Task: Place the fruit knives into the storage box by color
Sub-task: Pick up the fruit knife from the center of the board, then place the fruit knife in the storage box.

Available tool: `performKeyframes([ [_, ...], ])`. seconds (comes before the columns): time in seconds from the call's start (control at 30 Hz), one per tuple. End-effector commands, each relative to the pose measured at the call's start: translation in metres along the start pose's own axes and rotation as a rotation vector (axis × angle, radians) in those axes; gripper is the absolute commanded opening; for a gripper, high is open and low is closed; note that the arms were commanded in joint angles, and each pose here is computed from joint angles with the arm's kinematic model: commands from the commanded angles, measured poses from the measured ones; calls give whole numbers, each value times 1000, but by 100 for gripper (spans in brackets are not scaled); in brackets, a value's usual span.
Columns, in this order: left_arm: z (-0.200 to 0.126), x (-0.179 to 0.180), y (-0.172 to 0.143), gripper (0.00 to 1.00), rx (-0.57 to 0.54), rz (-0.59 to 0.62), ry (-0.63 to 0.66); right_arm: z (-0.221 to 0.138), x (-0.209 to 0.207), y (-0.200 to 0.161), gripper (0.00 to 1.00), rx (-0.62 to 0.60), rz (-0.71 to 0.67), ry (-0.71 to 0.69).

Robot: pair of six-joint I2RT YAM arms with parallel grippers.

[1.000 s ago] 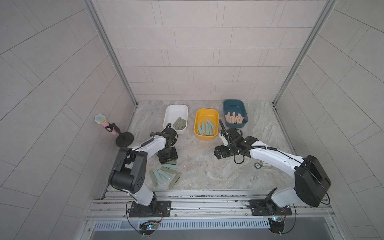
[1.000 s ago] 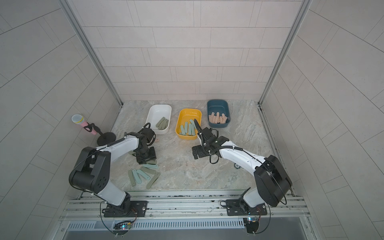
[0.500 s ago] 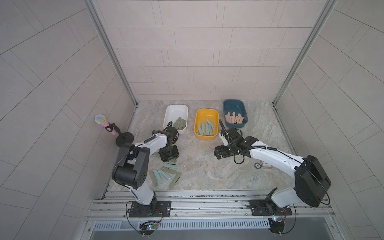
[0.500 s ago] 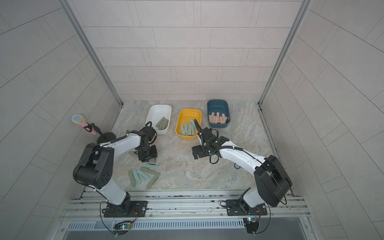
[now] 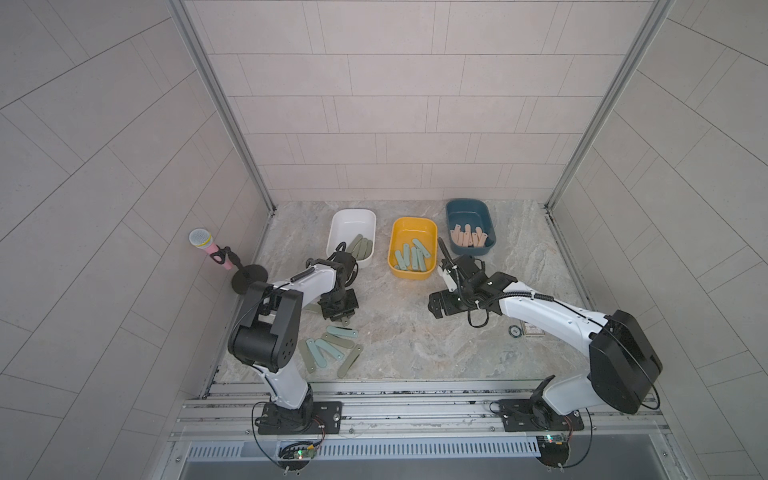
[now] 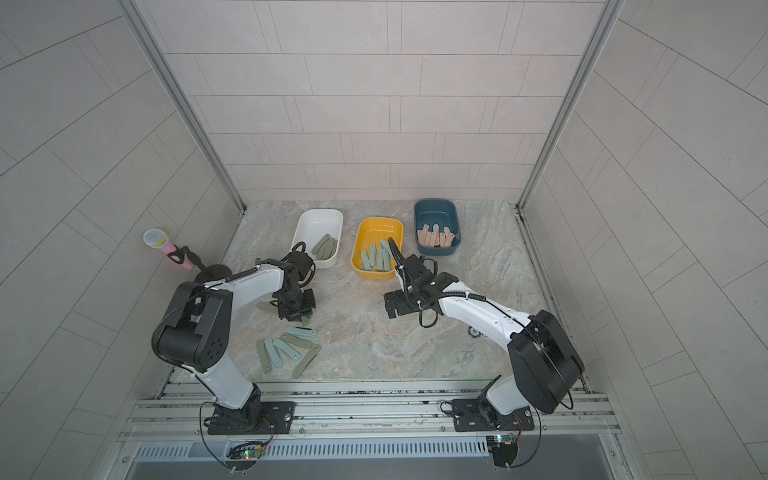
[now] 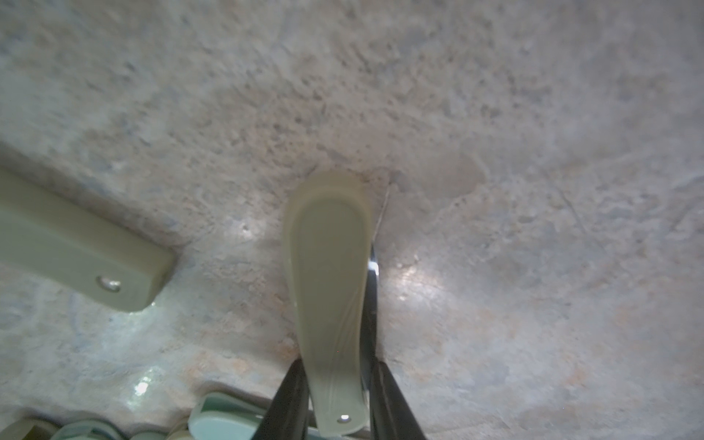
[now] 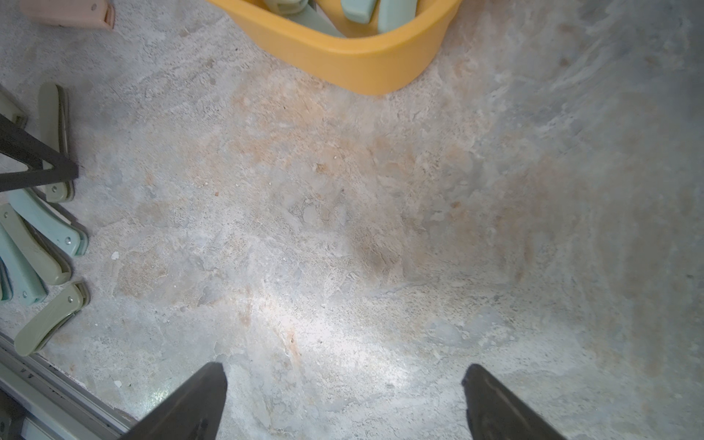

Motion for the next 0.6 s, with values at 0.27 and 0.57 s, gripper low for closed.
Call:
performKeyframes([
  [0.27, -98, -33, 51, 12, -139, 284, -19, -7, 13, 38, 100, -64, -3, 3],
  [0.57, -86, -88, 136, 13, -141, 321, -23, -9, 13, 52, 100, -66, -6, 5],
])
Point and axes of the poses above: each gripper's point midway between its finger pads, its own z axis out along the fingers, its own x axis along the line the jaws close on, y = z × x, the point moved 8 cm from there along -z, back along the fingers, and after that the axes turned 1 degree about z, right-handed, at the moved point
